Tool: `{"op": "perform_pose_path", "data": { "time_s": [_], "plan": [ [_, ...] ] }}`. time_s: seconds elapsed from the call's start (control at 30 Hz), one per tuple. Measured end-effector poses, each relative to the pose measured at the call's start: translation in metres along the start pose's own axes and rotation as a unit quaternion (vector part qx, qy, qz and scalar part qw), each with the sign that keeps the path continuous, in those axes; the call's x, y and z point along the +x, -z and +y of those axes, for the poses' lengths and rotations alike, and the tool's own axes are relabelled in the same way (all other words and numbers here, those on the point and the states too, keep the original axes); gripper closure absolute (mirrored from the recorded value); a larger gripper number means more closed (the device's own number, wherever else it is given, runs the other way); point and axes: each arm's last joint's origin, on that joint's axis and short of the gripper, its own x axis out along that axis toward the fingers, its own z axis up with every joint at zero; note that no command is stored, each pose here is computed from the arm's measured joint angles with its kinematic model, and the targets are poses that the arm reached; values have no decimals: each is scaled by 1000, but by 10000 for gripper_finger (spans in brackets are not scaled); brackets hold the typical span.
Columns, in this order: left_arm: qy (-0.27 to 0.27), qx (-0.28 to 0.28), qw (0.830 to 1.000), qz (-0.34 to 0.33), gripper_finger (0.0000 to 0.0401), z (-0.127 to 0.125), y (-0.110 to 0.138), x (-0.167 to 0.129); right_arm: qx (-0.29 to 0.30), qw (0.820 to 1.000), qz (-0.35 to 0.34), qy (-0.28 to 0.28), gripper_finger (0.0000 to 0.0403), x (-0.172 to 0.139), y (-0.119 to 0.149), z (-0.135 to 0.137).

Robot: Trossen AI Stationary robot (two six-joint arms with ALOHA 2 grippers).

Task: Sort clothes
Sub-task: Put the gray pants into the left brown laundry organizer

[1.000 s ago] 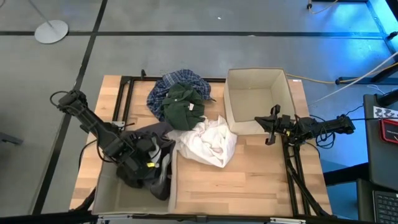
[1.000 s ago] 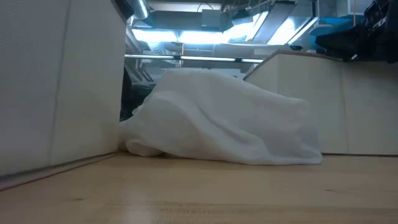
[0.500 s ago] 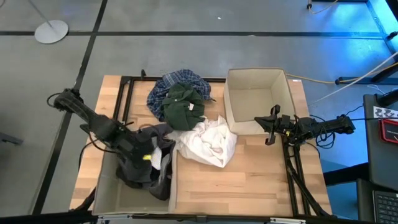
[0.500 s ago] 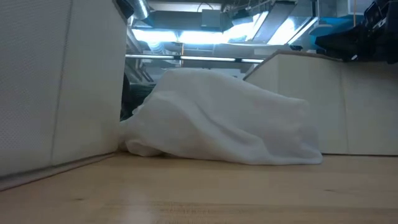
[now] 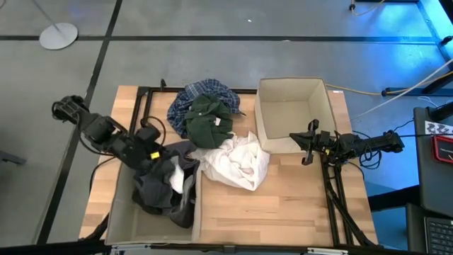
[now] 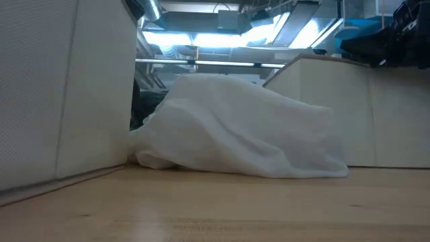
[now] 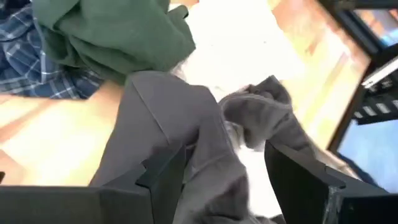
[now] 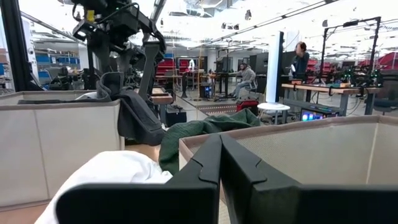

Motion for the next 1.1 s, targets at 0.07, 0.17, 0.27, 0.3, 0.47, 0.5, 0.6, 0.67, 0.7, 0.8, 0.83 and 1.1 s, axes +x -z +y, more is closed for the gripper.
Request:
{"op": "perform_pose_path", "data": {
  "time_s": [0.07, 0.17, 0.27, 0.3, 0.47, 0.5, 0.6, 0.67, 0.7, 0.8, 0.83, 1.1],
  "plan": [
    [-6, -2, 1000, 0, 191, -4, 2, 9, -1, 1000, 0, 1, 391, 0, 0, 0],
    [-4, -7, 1000, 14, 191, -10, 7, 22, -2, 1000, 1, 1, 391, 0, 0, 0],
    [-11, 6, 998, 55, 191, -16, 15, 37, -8, 1000, 1, 1, 391, 0, 0, 0],
    [-16, 10, 998, 66, 191, -17, 18, 41, -12, 1000, 2, 1, 391, 0, 1, 0],
    [-12, 14, 992, 127, 191, -23, 29, 58, -13, 1000, 4, 1, 391, 0, 1, 0],
    [-9, 13, 991, 134, 191, -24, 31, 60, -13, 1000, 4, 1, 391, 0, 1, 0],
    [-13, 16, 990, 143, 191, -26, 33, 62, -14, 1000, 4, 1, 391, 0, 1, 0],
    [-20, 23, 989, 146, 191, -27, 35, 65, -15, 1000, 4, 1, 391, 0, 1, 0],
    [-23, 30, 988, 147, 191, -28, 36, 66, -15, 1000, 4, 1, 391, 0, 1, 0],
    [-32, 54, 986, 152, 191, -28, 42, 75, -15, 1000, 4, 1, 391, 0, 1, 0],
    [-39, 57, 985, 160, 191, -27, 45, 79, -15, 1000, 5, 1, 391, 0, 1, 0],
    [-55, 50, 980, 185, 191, -14, 60, 102, -18, 1000, 9, 5, 391, 0, 2, 0]
  ]
}}
